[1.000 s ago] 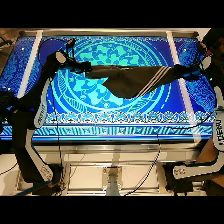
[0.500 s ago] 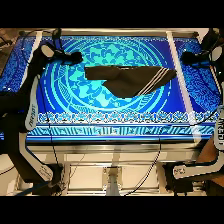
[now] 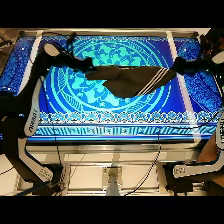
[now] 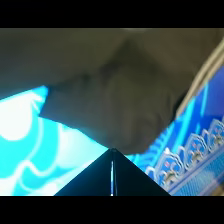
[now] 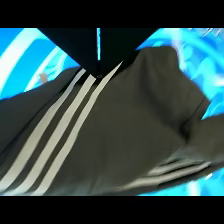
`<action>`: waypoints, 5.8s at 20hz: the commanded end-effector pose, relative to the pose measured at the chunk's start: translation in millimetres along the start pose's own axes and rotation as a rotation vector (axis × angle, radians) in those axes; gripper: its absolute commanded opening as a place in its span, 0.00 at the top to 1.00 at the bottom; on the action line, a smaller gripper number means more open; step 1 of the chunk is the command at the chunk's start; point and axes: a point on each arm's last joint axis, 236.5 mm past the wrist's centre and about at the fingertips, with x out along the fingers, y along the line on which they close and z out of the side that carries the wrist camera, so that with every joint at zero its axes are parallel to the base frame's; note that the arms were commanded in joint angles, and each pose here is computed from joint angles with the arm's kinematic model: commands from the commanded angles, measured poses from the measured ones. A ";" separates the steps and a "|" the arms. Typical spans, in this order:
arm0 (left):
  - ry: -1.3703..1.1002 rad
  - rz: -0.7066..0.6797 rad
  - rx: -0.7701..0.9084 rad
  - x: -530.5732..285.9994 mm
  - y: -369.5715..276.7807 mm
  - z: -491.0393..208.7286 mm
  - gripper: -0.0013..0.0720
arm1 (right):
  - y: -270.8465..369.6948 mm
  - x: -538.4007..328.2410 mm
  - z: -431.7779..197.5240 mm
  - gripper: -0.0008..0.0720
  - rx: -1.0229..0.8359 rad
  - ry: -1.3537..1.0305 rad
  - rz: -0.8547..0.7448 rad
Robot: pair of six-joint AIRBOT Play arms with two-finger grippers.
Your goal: Fold the clothes and pants, and hang the long-sleeved shirts on hangers.
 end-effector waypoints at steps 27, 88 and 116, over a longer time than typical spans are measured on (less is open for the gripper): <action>0.012 -0.124 -0.784 187.1 -25.3 -78.2 0.51 | 8.3 18.5 -67.5 0.05 0.125 0.156 0.238; -0.082 0.574 -0.187 -126.1 97.8 -140.3 0.98 | 58.1 15.4 -255.5 0.96 0.379 0.361 0.457; -0.210 0.479 -0.228 -128.4 102.6 -150.3 0.98 | 92.6 105.8 -279.4 0.96 0.675 0.215 0.128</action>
